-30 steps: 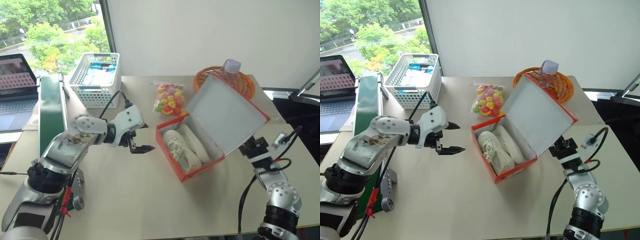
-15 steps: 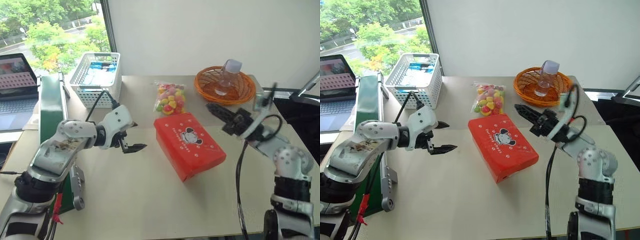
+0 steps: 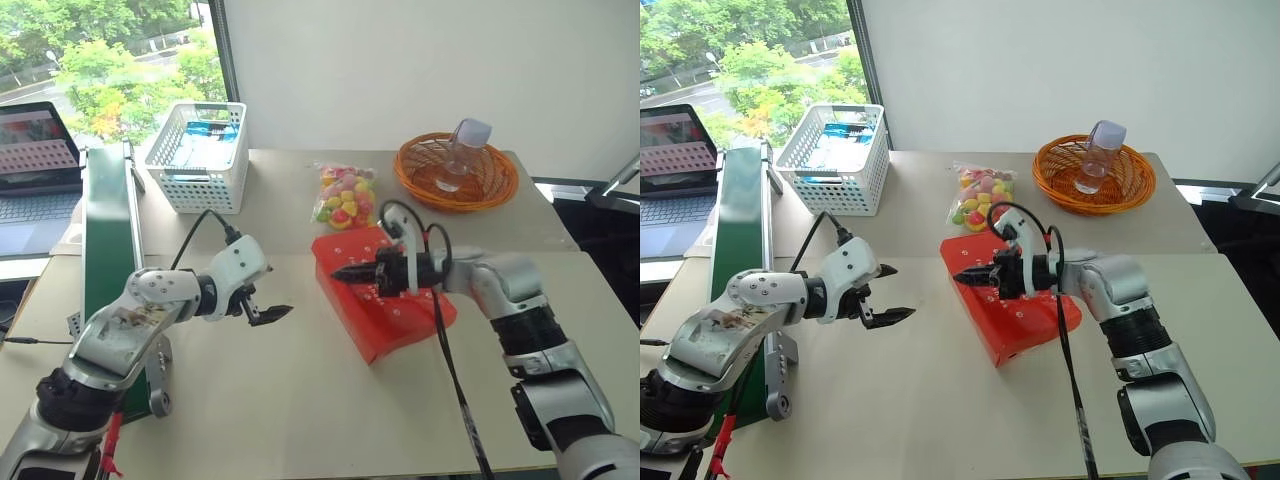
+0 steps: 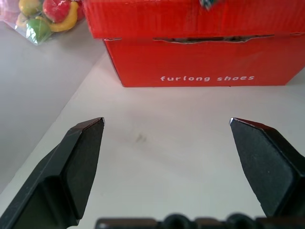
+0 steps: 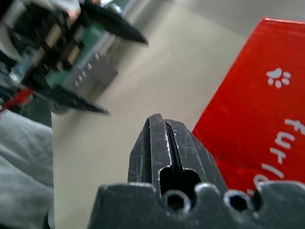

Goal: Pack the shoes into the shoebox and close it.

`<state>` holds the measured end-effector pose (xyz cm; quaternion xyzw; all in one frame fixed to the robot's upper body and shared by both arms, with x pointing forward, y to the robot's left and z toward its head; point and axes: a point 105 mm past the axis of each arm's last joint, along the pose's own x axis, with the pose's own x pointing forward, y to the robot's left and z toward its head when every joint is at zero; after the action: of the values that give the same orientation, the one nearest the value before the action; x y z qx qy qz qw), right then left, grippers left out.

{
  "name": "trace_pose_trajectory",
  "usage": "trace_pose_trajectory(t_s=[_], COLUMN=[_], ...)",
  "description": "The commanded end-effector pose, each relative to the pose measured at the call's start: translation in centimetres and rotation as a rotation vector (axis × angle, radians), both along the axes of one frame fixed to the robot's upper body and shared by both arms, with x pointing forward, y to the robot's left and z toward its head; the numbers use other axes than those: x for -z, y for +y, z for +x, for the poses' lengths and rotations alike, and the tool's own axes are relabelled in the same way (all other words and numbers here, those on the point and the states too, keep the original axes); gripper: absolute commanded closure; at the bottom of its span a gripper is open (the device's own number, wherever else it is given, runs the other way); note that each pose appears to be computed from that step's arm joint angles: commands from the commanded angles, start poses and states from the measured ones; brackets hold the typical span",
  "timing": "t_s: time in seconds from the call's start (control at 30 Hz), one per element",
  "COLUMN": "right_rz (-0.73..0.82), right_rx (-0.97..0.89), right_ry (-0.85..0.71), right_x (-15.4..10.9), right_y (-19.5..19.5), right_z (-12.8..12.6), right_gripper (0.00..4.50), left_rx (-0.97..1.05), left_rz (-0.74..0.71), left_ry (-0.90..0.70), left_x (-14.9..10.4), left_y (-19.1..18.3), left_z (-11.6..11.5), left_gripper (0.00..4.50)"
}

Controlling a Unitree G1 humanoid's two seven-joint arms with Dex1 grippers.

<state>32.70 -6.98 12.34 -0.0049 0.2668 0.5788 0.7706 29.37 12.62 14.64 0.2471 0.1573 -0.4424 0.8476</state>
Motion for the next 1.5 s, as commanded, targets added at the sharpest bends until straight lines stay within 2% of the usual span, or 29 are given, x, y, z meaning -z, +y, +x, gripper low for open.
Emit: trace_pose_trajectory(t_s=[0.03,0.23,0.3,0.47,0.63,0.7,0.8,0.9,1.0,1.2,1.33,1.37,1.5], right_rz=[-0.128,-0.326,-0.343,-0.115,-0.074,0.007,0.008,-0.03,-0.047,-0.105,-0.085,-0.084,-0.101], right_rx=[-0.027,0.023,0.019,-0.051,-0.163,-0.143,-0.124,-0.055,-0.022,0.074,0.106,0.107,0.112], right_ry=[0.044,-0.021,-0.041,-0.123,-0.327,-0.377,-0.476,-0.453,-0.432,-0.508,-0.521,-0.523,-0.535], right_x=[3.5,6.7,6.8,1.3,-2.0,-3.8,-4.7,-4.6,-5.7,-7.2,-8.1,-8.1,-7.8], right_y=[-0.6,-2.3,-2.4,-0.5,-1.3,-1.8,-3.1,-4.5,-6.5,-8.7,-9.3,-9.4,-9.8], right_z=[-0.6,0.8,1.0,0.3,-2.1,-2.7,-3.1,-2.6,-3.0,-2.7,-3.0,-3.0,-3.1], right_gripper=[4.45,4.45,4.45,4.45,4.45,4.45,4.45,4.45,3.73,1.56,0.18,0.03,0.03], left_rx=[0.005,-0.001,-0.003,0.044,0.085,0.105,0.103,0.107,0.107,0.104,0.095,0.094,0.093], left_rz=[-0.004,-0.004,-0.013,-0.066,-0.124,-0.14,-0.164,-0.176,-0.172,-0.162,-0.162,-0.165,-0.18], left_ry=[-0.053,-0.059,-0.059,-0.046,-0.084,-0.107,-0.12,-0.099,-0.075,-0.063,-0.06,-0.059,-0.05], left_x=[-0.9,-0.8,-0.8,-1.2,-2.5,-2.9,-3.1,-2.9,-2.4,-2.1,-1.8,-1.8,-1.6], left_y=[-0.4,-0.5,-0.6,-1.3,-2.1,-2.3,-2.3,-2.2,-2.1,-1.7,-1.5,-1.5,-1.8], left_z=[-0.3,-0.3,-0.3,-1.0,-1.2,-1.3,-1.3,-1.5,-1.6,-1.6,-1.8,-1.9,-2.3], left_gripper=[0.0,0.0,0.0,0.0,0.0,0.0,0.0,0.0,0.0,0.0,0.0,0.0,0.0])
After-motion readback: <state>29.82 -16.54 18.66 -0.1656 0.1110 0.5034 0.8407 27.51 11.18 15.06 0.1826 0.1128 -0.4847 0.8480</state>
